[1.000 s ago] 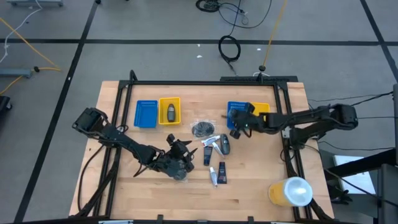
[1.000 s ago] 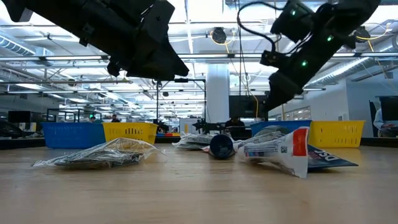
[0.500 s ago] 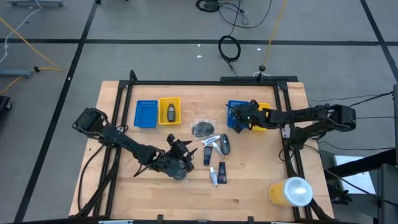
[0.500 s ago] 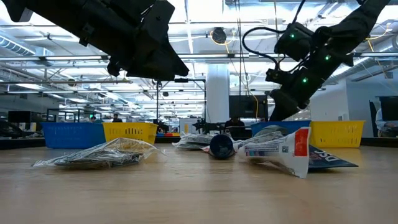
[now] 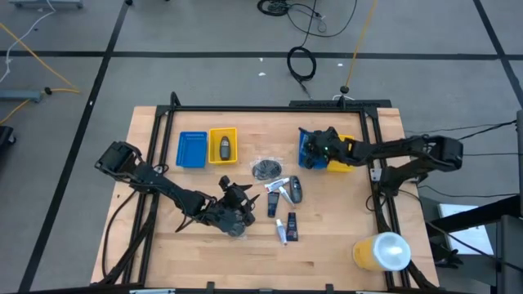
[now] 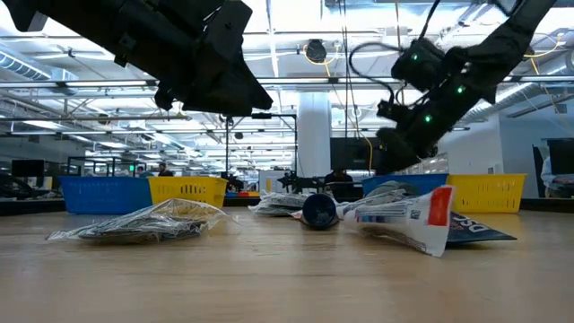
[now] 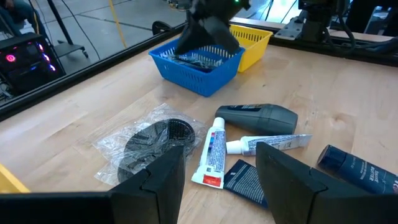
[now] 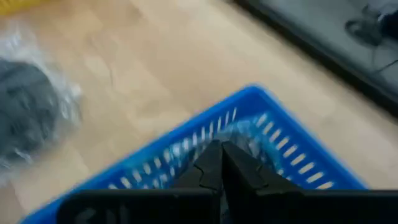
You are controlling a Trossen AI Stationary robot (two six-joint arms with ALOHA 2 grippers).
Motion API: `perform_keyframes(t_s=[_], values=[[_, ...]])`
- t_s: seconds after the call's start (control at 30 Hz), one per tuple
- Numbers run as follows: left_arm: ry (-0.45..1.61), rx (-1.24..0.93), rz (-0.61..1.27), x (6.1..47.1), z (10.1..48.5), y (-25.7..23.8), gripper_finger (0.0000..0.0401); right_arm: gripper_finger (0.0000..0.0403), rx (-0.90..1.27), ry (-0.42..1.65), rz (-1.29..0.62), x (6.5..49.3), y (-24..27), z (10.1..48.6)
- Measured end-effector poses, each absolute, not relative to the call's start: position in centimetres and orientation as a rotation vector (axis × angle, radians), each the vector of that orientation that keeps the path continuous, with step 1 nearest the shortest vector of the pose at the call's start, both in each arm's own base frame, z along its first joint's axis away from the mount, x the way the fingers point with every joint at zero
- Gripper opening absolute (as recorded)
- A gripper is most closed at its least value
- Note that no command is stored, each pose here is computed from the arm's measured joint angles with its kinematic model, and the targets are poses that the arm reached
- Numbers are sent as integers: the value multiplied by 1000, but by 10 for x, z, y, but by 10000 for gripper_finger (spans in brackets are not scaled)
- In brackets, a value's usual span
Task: Pick & Place Travel size toiletries
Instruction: Put the black hairbrush into the right blue bin, then put the blue shave cream into the left blue bin
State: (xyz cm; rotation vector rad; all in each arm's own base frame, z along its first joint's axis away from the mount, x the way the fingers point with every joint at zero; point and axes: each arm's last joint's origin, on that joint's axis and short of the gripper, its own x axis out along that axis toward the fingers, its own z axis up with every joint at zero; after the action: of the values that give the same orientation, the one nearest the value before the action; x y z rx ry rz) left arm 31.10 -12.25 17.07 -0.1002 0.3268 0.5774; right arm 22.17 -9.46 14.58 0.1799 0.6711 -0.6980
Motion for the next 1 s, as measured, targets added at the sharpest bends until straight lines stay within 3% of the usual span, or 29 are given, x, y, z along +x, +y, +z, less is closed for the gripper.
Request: perform_keyframes(t_s=[0.73, 1.0], values=[[326, -104, 578, 311, 171, -123, 191, 1, 236, 771, -645, 219, -100, 130], [326, -103, 578, 311, 171, -123, 191, 1, 162, 633, -594, 215, -88, 165]])
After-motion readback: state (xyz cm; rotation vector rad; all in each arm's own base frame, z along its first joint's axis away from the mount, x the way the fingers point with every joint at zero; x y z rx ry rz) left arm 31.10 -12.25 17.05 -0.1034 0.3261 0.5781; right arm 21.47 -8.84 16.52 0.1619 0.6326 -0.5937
